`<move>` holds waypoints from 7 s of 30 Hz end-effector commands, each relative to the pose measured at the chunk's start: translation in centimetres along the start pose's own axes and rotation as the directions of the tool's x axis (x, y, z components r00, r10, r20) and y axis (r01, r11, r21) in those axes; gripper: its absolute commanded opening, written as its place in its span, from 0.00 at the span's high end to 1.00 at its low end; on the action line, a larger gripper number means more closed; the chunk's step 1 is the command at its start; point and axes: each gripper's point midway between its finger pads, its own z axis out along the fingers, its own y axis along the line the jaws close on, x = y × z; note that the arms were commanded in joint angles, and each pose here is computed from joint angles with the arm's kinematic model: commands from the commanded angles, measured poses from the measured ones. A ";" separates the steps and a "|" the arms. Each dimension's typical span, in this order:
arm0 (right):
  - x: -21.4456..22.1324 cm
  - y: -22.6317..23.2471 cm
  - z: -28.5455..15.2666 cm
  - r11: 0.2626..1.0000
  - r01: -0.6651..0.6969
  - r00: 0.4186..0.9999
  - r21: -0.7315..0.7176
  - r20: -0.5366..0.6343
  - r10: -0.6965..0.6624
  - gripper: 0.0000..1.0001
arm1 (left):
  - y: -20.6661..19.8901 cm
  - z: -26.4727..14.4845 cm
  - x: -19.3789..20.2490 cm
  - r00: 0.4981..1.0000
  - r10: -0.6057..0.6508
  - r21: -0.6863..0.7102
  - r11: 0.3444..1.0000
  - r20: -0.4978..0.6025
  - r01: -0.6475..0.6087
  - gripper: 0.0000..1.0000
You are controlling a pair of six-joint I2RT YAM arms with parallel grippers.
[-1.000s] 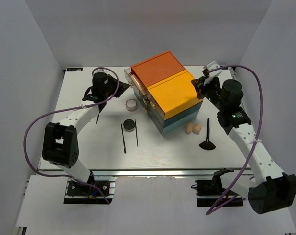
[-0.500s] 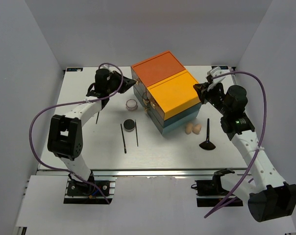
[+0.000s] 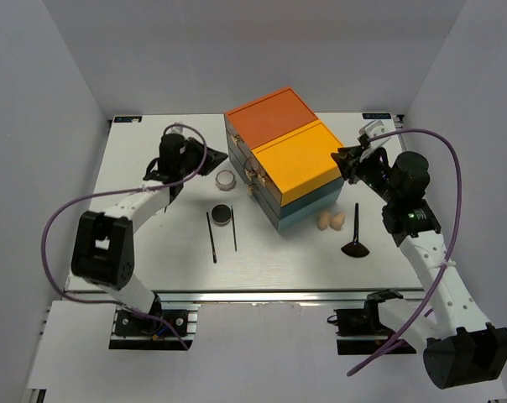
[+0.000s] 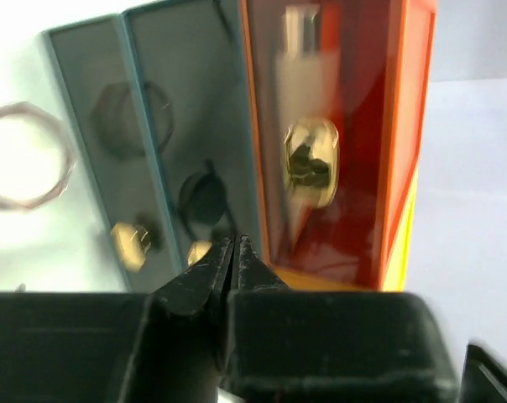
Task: Organize the makeup
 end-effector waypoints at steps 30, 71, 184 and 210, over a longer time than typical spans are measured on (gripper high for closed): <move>1.2 3.3 -3.3 0.985 0.019 1.000 -0.171 -0.008 -0.021 0.20 | -5.0 -3.4 15.3 0.941 -0.033 0.210 0.971 -0.338 0.110 0.70; 26.0 0.2 -5.1 0.918 -0.267 0.634 0.293 -0.664 0.396 0.57 | -0.4 -17.5 7.0 0.982 0.065 -0.012 0.998 0.175 -0.064 0.08; 8.4 -12.3 -11.4 0.795 -0.396 0.860 0.460 -0.117 0.496 0.59 | 0.9 9.2 35.6 0.231 0.905 -0.127 0.198 -0.357 -0.972 0.42; 3.9 -4.6 -9.5 0.935 -0.342 0.937 -0.097 -0.111 0.331 0.96 | -16.2 -7.5 31.3 0.485 0.862 0.222 0.507 -0.149 -0.833 0.91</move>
